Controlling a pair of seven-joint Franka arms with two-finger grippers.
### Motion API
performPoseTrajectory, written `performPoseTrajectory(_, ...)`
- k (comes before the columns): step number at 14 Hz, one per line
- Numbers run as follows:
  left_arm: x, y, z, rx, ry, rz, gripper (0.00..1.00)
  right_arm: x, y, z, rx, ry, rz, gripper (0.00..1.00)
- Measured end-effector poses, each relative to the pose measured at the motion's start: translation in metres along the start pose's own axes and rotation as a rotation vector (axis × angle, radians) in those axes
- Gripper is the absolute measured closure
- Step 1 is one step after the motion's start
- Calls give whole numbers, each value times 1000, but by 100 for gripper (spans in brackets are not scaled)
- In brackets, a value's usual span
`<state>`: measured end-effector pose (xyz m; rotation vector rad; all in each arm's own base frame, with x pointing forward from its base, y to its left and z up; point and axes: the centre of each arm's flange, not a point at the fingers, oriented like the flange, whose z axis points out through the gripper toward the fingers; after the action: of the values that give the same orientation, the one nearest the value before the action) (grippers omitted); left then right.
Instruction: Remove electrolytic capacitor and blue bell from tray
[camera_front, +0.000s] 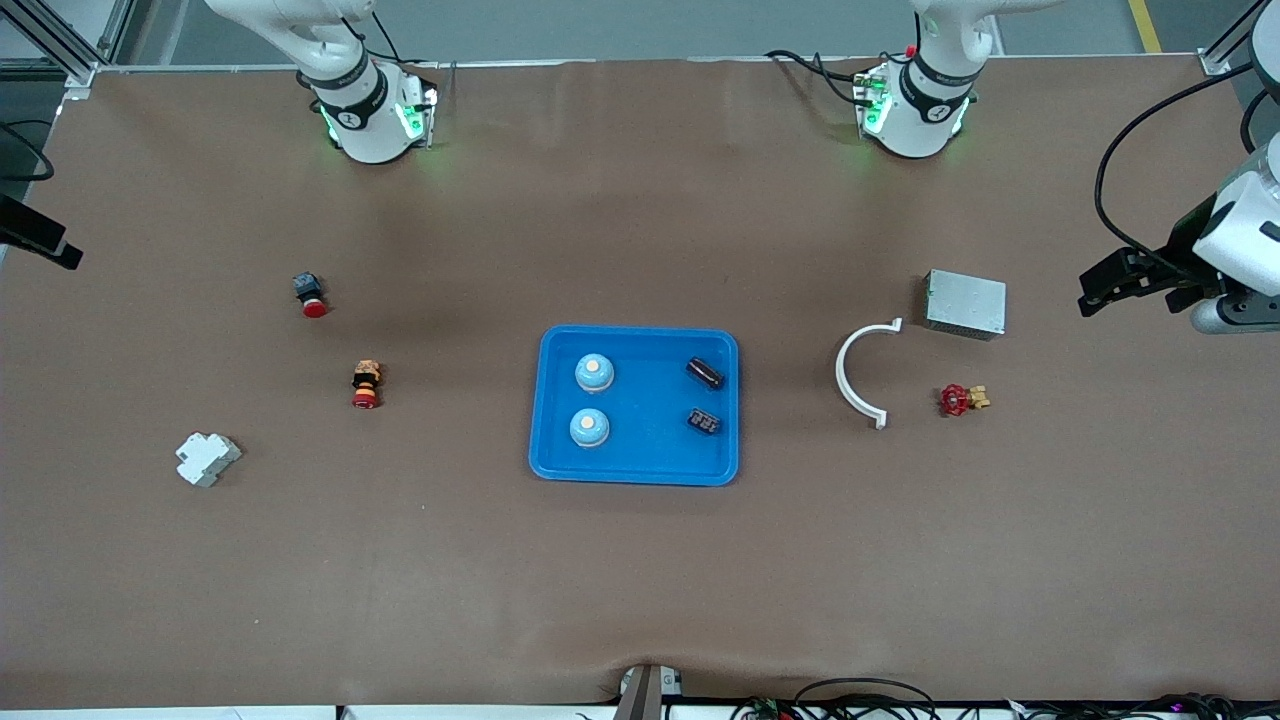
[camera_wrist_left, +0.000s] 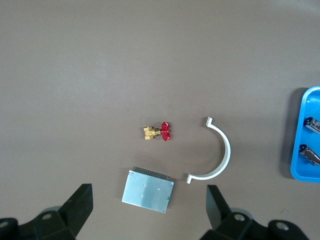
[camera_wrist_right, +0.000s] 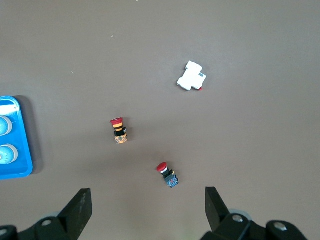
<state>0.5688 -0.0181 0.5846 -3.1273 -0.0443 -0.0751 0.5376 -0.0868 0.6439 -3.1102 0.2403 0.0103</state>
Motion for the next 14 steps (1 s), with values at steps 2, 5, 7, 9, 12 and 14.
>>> performPoseTrajectory(2, 0, 0, 0, 0, 0, 0, 0, 0, 0, 0, 0, 0, 0, 0)
performPoseTrajectory(5, 0, 0, 0, 0, 0, -1, 0, 0, -2, 0, 0, -3, -5, 0)
performPoseTrajectory(7, 0, -1, 0, 0, 0, -1, 0, 0, -3, 0, 0, -5, -8, 0)
performPoseTrajectory(9, 1, -1, 3, 0, -8, -2, 0, -1, -8, 0, 0, -8, -17, 0)
performPoseTrajectory(12, 7, -1, 19, -1, -34, -1, 0, -7, -25, -1, 1, -30, -48, 0)
performPoseTrajectory(14, 10, -1, 27, -2, -49, 0, 0, -9, -40, 1, 12, -42, -69, 0)
